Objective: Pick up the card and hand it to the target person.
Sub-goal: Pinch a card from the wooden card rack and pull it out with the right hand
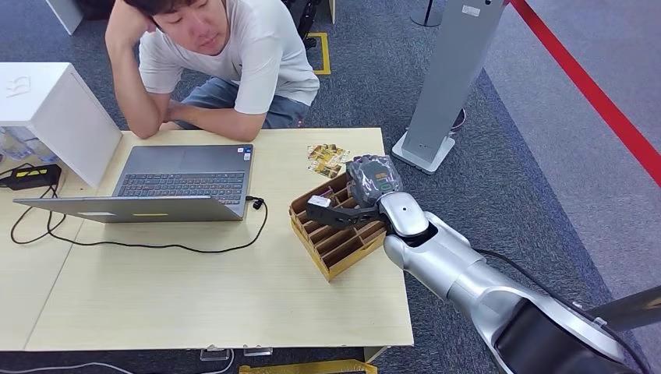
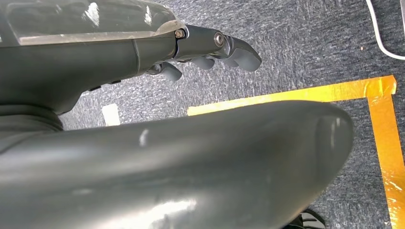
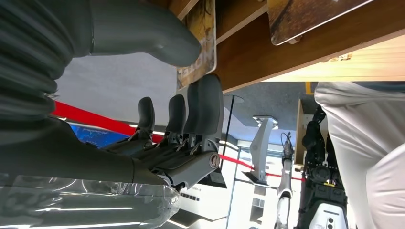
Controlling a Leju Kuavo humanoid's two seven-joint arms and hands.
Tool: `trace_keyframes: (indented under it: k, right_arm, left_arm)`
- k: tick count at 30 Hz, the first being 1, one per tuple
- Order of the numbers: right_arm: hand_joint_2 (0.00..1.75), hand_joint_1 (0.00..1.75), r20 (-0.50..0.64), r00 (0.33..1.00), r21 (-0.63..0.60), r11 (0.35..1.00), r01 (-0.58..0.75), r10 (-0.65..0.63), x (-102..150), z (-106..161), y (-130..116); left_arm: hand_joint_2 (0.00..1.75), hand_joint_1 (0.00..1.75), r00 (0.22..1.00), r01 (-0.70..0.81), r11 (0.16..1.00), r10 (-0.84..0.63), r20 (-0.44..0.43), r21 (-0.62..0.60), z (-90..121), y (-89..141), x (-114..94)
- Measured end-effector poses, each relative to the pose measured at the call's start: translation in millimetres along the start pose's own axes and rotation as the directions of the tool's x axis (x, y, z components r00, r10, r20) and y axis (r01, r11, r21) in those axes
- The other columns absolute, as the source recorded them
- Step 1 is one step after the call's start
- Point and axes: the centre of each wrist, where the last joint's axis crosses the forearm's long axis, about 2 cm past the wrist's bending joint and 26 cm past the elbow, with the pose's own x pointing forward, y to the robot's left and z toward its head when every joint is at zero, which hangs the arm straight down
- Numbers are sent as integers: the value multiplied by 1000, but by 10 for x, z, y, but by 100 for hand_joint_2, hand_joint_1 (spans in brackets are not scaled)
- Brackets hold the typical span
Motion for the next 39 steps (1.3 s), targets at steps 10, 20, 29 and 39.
trace_keyframes:
  k: [10,20,29,39]
  right_arm:
    - [175,86,0,1000,7,1000,2,-2,-36,2,30]
    - [175,99,-11,1000,22,1000,-3,3,-66,11,66]
    - [175,133,-24,1000,43,999,-3,5,-89,40,117]
    - [175,141,-28,1000,44,999,-10,11,-113,42,121]
  left_arm:
    - [0,0,1000,2,1000,-2,0,1,0,0,0]
    - [0,0,1000,6,1000,-6,2,1,0,0,6]
    - [0,0,1000,6,1000,-6,5,1,-1,0,11]
    - [0,0,1000,9,1000,-9,13,0,-1,-1,13]
